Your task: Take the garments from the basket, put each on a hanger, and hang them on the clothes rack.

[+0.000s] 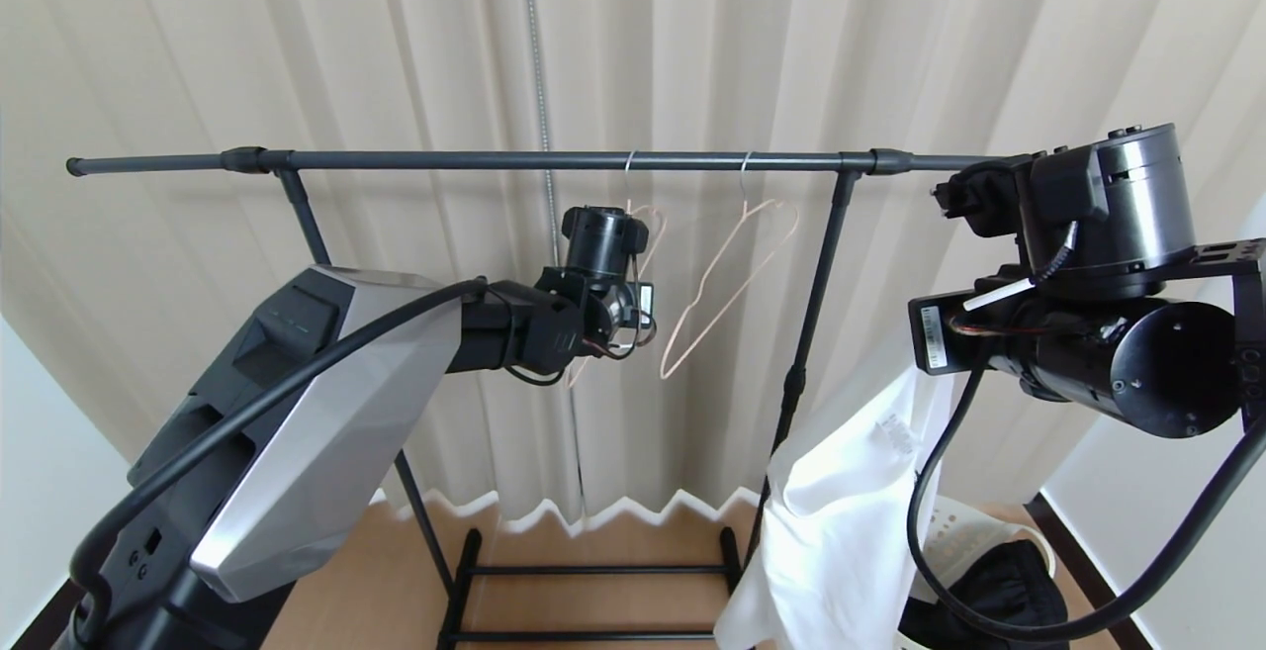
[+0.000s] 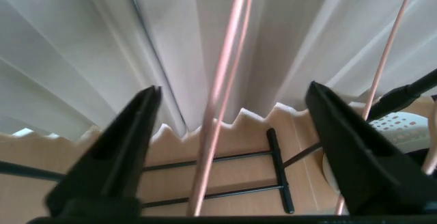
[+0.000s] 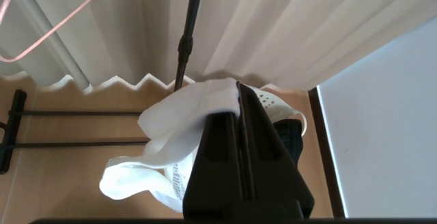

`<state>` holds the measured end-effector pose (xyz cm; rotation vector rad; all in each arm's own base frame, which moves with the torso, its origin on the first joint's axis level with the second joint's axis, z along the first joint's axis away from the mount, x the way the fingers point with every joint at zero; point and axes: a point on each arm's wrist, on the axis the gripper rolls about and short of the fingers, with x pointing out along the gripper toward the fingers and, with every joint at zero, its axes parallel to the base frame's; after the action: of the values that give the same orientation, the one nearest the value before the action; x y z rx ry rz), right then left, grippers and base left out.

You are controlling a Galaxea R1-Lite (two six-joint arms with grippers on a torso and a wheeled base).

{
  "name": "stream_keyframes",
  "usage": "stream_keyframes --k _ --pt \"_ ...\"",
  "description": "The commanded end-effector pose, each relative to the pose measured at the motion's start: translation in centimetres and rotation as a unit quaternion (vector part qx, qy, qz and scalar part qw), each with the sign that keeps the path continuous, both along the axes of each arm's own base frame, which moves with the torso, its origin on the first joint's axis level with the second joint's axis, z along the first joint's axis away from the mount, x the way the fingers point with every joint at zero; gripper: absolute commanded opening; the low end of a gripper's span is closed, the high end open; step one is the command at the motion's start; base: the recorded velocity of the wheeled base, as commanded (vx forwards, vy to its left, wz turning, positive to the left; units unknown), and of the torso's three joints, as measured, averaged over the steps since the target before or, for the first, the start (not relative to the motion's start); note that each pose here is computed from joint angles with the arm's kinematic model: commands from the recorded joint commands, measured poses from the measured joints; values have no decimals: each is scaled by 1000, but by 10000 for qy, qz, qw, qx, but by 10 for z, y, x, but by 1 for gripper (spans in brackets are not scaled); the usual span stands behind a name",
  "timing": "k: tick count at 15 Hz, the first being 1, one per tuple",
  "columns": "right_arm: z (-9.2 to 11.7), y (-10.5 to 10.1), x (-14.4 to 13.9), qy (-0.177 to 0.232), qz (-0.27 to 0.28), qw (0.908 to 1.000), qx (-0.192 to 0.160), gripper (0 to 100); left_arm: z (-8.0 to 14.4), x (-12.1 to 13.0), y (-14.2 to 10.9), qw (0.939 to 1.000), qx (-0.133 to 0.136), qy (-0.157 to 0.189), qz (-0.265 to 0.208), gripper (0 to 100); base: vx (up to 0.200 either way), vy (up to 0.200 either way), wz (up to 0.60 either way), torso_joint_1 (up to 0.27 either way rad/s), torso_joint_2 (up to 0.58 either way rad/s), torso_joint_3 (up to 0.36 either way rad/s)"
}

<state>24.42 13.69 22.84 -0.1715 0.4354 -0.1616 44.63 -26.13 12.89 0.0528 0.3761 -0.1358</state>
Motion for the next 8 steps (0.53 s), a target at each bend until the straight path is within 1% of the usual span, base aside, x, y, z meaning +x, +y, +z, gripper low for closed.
stream_keyframes --k 1,8 --pt "1 0 -1 -12 3 10000 6 0 0 0 0 10000 -5 1 -4 0 0 0 0 0 0 0" --pt "2 -3 0 -38 -36 10000 22 0 3 0 -1 10000 -39 -42 -26 0 0 0 0 0 0 0"
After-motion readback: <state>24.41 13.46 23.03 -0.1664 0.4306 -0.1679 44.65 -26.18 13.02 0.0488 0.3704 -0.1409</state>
